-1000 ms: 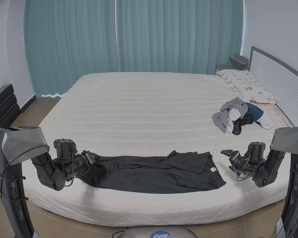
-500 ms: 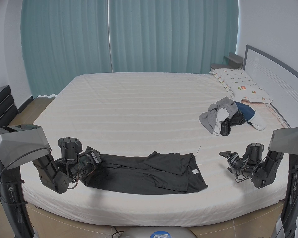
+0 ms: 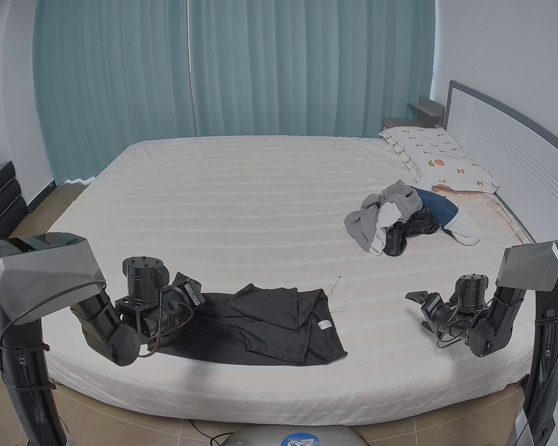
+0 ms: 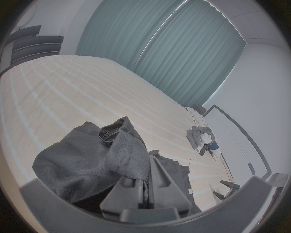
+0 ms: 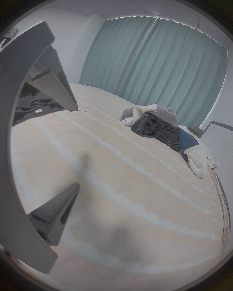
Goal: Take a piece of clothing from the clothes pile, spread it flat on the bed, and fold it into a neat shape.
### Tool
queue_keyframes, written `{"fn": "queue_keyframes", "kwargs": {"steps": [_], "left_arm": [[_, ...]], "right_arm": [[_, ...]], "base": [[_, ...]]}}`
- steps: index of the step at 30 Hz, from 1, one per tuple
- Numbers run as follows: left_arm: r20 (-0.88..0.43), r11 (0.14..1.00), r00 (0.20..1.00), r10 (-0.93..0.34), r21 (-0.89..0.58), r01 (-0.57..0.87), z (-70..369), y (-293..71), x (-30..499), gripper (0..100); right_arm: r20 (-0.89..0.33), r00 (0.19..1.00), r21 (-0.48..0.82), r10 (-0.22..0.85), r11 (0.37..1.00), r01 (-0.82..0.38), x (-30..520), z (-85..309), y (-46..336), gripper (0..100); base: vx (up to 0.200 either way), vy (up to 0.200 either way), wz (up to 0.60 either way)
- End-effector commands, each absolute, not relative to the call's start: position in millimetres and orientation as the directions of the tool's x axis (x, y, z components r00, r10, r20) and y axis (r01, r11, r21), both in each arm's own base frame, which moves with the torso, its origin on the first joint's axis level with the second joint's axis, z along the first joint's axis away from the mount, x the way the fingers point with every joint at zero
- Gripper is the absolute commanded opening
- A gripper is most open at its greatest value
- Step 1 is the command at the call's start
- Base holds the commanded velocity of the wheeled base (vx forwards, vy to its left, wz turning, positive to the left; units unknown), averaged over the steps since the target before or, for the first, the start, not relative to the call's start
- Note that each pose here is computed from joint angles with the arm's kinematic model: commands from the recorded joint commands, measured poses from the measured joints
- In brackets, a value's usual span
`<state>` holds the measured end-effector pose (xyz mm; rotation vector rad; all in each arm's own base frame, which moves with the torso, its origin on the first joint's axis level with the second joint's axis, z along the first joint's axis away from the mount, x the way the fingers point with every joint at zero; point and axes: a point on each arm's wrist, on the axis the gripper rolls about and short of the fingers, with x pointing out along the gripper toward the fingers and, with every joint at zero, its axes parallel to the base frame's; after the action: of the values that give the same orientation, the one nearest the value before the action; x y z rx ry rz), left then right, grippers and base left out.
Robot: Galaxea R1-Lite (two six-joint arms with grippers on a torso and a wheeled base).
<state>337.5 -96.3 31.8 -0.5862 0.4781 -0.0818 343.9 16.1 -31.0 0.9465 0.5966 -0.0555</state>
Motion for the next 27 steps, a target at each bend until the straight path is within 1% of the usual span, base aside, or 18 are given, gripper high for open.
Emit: {"fn": "queue_keyframes", "kwargs": {"steps": [1, 9, 12, 16, 22, 25, 27], "left_arm": [[-0.39, 0.835, 0.895, -0.218, -0.548, -0.036, 38, -105, 339, 0], [-0.447, 0.849, 0.868, -0.215, -0.525, -0.06, 49, -115, 345, 0], [-0.458, 0.854, 0.859, -0.23, -0.519, -0.048, 53, -124, 344, 0], [-0.477, 0.868, 0.854, -0.209, -0.492, -0.063, 53, -138, 347, 0], [-0.51, 0.877, 0.834, -0.21, -0.476, -0.07, 35, -149, 349, 0], [-0.526, 0.881, 0.823, -0.214, -0.468, -0.07, 28, -152, 349, 0], [-0.535, 0.889, 0.824, -0.185, -0.449, -0.091, 18, -155, 353, 0]], "right_arm": [[-0.519, 0.827, 0.735, 0.215, 0.607, 0.304, 343, -38, 21, 100], [-0.511, 0.832, 0.735, 0.217, 0.611, 0.292, 341, -41, 24, 100], [-0.504, 0.836, 0.737, 0.218, 0.613, 0.285, 341, -41, 24, 100], [-0.506, 0.835, 0.736, 0.218, 0.614, 0.285, 341, -42, 24, 100], [-0.507, 0.834, 0.736, 0.218, 0.614, 0.286, 341, -42, 24, 100], [-0.507, 0.834, 0.736, 0.218, 0.614, 0.286, 341, -42, 24, 100], [-0.507, 0.834, 0.736, 0.218, 0.614, 0.286, 341, -42, 24, 100]], "base": [[0.0, -0.2, 0.0], [0.0, -0.2, 0.0], [0.0, -0.2, 0.0], [0.0, -0.2, 0.0], [0.0, -0.2, 0.0], [0.0, 0.0, 0.0], [0.0, 0.0, 0.0]]}}
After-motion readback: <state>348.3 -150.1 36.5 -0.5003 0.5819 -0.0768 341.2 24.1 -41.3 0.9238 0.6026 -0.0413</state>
